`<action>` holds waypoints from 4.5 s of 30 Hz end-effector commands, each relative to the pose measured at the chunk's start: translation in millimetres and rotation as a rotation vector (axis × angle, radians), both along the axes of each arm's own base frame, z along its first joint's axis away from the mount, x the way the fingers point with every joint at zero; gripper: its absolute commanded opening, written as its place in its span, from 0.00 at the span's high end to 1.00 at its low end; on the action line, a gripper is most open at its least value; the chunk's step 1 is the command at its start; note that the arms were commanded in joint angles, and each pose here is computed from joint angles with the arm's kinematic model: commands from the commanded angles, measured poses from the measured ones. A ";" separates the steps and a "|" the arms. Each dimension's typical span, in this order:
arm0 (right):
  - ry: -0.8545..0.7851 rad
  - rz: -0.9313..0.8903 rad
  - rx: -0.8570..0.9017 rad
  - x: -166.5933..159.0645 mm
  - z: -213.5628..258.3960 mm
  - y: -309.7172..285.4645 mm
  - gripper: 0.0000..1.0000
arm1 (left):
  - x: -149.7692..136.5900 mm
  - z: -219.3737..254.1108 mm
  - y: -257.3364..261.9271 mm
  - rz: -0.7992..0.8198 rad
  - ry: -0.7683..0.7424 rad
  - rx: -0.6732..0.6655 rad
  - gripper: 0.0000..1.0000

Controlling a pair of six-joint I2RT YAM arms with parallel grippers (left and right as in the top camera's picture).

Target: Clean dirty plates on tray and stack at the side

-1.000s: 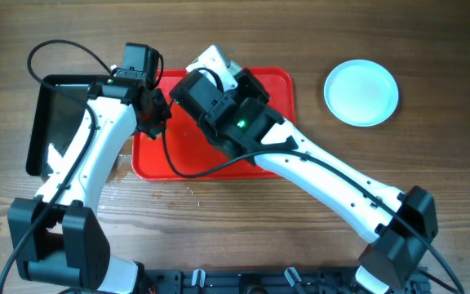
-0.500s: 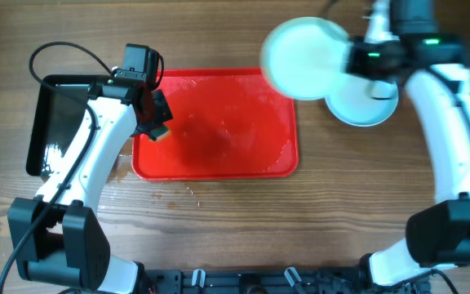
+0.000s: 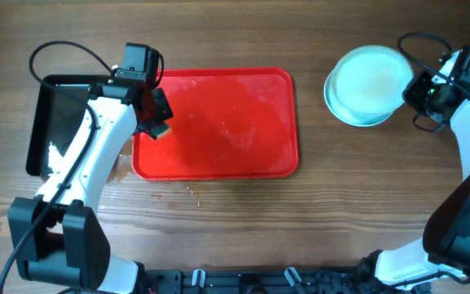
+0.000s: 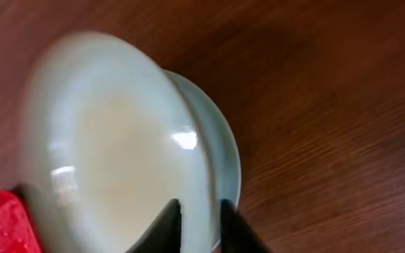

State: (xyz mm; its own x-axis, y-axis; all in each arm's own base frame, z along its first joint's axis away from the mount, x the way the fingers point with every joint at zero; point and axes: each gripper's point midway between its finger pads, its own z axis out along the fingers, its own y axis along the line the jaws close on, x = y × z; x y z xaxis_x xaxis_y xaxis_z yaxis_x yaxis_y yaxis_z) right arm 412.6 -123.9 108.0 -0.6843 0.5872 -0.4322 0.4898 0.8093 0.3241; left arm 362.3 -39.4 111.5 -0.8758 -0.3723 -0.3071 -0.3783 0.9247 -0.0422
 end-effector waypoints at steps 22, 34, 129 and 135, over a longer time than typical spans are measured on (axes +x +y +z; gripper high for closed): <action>0.033 0.764 0.386 -36.6 8.9 347.2 0.00 | 26.0 -22.6 179.1 0.461 -0.110 0.023 0.91; 0.045 0.820 0.422 -48.8 12.9 358.6 0.00 | 23.6 37.4 157.3 0.415 -0.230 -0.102 0.07; -1.001 0.373 -0.568 -166.6 70.1 127.3 0.00 | -47.7 56.0 99.3 0.356 -0.056 -0.282 0.00; -1.001 0.373 -0.568 -166.6 70.1 127.3 0.00 | -45.3 30.6 55.7 0.201 -0.143 -0.279 0.00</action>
State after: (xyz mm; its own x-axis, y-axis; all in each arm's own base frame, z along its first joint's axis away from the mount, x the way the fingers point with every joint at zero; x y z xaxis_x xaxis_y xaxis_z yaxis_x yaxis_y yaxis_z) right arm 246.6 6.8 174.5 -0.0035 -0.0055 -1.0000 -0.0865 0.9962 -0.0051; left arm 323.6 38.2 150.8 -0.7041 -0.6728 -0.2273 -0.5966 0.7340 -0.3246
